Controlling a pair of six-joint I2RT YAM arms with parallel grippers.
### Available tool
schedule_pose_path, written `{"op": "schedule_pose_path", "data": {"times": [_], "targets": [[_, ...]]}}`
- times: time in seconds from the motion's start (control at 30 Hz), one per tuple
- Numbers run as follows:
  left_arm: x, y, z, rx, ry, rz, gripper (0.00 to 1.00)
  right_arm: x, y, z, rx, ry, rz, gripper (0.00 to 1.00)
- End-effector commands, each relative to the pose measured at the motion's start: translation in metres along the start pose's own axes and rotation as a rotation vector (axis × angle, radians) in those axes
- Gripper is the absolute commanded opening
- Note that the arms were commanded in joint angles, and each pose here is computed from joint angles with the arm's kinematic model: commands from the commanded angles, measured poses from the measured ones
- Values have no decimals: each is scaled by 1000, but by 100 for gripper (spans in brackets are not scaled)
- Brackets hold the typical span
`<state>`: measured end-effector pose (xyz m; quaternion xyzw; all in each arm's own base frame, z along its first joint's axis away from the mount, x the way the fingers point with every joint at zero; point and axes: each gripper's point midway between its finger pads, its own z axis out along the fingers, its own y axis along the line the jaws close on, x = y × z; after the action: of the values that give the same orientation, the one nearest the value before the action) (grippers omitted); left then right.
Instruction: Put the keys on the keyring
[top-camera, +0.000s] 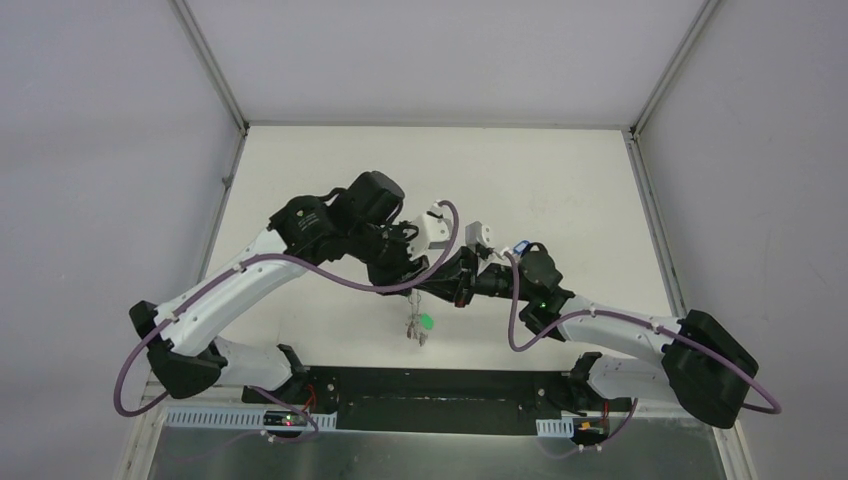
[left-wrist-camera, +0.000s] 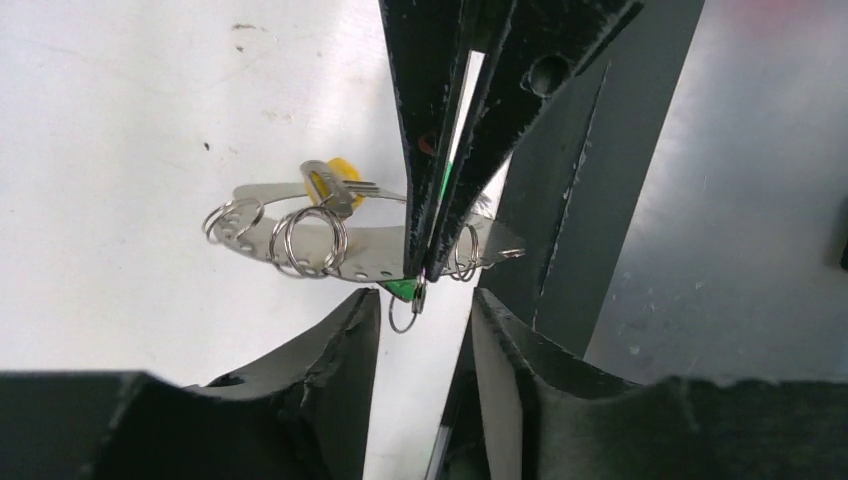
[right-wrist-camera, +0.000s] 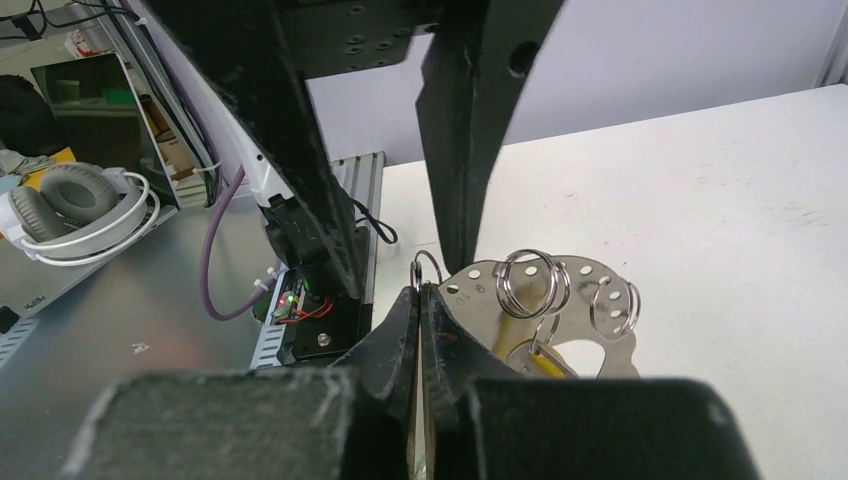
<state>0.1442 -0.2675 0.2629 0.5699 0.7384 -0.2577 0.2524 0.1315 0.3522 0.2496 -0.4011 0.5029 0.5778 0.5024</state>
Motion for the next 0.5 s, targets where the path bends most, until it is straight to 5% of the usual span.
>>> {"op": "schedule_pose_path", "data": {"times": [0.0,0.23,0.47], "targets": [[-29,-9,-26,-30,-234,6,44,-30,7,0,-8,-96,-49,0],[-29,2,-57,-17,-482,-71,48,-32,9,-2,-8,-105,-46,0],[-18,3,-52,5,-612,2,50,-36,12,-3,-17,-113,-44,0]]}}
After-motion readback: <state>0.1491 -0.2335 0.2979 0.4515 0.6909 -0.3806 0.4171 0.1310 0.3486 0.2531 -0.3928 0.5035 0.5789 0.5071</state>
